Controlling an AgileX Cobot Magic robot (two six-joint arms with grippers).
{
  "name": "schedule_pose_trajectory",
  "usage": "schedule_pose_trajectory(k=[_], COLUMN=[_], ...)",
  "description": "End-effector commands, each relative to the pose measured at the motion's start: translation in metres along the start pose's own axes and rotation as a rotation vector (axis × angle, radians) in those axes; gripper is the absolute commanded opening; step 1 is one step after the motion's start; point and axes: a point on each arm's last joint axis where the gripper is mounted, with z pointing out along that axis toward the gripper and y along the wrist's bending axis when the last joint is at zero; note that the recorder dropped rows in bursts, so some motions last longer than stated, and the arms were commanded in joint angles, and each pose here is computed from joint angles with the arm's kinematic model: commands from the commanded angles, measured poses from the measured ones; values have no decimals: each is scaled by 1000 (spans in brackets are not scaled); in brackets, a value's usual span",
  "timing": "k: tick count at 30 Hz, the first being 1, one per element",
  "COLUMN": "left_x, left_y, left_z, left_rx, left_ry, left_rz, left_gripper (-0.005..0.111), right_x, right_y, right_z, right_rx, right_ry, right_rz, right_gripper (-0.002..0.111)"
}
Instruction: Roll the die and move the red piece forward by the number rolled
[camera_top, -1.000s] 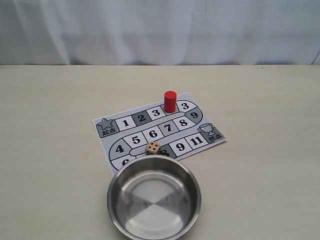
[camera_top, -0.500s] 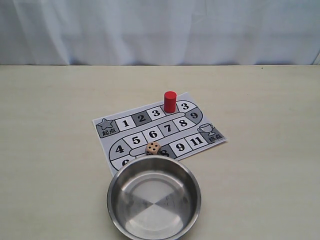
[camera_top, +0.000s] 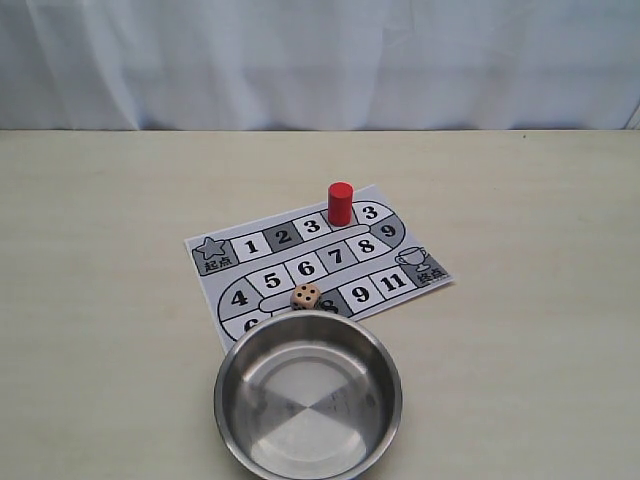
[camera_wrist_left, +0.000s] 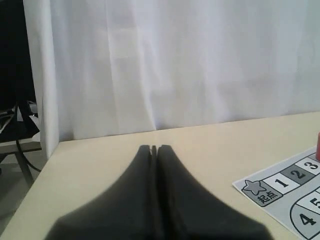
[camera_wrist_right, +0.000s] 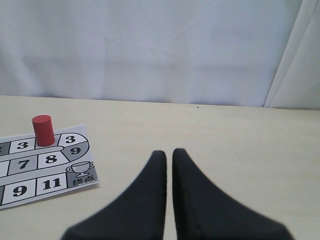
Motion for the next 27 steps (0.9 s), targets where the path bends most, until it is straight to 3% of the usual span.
schedule_pose_trajectory(k=[1, 14, 27], left_x=[3, 16, 16], left_y=[0, -3, -3], left_z=[0, -1, -1], left_rx=[0, 20, 18], left_ry=[-2, 141, 138], left_rz=[-12, -101, -92], left_gripper=[0, 0, 0], right_x=[1, 1, 1], right_y=[0, 0, 0], right_z=[0, 0, 0], right_rx=[-2, -2, -2], right_ry=[-2, -2, -2], right_rz=[-5, -3, -5], right_gripper=[4, 4, 4])
